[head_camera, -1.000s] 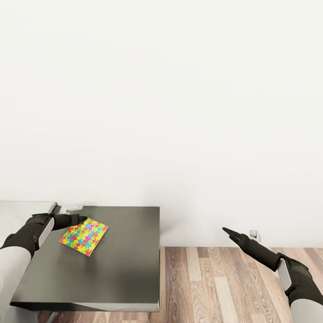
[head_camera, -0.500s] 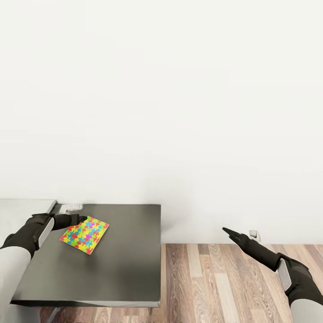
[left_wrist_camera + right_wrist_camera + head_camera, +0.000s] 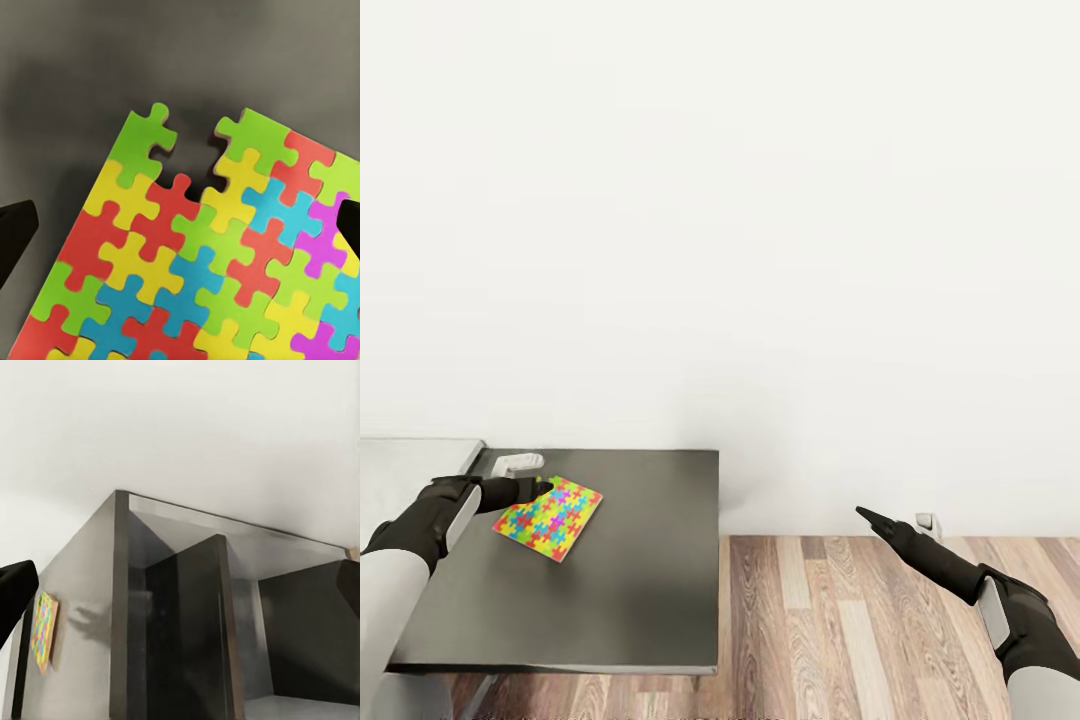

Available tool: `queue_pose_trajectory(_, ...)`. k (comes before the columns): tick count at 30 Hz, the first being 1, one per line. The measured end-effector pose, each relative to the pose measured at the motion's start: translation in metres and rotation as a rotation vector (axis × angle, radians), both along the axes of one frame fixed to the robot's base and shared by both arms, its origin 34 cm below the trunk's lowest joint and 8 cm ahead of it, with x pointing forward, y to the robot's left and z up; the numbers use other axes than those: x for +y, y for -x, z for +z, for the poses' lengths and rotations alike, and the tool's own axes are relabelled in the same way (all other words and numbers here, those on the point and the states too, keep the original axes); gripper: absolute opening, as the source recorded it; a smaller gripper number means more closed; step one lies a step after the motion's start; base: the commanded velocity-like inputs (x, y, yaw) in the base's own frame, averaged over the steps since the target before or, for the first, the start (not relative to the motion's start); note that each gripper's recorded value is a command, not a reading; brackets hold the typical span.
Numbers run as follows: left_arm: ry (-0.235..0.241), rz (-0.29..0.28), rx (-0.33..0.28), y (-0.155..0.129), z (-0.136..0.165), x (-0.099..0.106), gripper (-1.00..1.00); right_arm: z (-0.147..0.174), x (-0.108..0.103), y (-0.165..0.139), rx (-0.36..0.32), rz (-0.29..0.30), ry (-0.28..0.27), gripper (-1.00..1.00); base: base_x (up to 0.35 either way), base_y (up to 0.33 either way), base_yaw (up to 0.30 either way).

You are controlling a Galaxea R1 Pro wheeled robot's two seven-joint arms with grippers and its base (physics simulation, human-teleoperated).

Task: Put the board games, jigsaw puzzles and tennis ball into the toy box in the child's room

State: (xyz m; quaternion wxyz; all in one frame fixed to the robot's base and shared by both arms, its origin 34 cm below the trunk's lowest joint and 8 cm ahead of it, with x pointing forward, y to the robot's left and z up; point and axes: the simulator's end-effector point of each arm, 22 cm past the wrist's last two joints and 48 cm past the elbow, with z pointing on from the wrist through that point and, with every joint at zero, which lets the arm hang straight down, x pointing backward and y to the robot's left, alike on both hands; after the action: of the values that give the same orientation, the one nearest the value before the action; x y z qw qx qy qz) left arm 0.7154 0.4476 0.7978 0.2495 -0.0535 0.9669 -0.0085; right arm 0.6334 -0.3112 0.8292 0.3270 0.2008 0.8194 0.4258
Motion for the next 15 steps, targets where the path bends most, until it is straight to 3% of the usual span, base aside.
queue_pose_trajectory(15, 0.003, -0.001, 0.021, 0.005, -0.013, 0.003, 1.0, -0.012, -0.001, 0.004, 0.023, -0.001, 0.0, 1.0, 0.0, 0.0, 0.0)
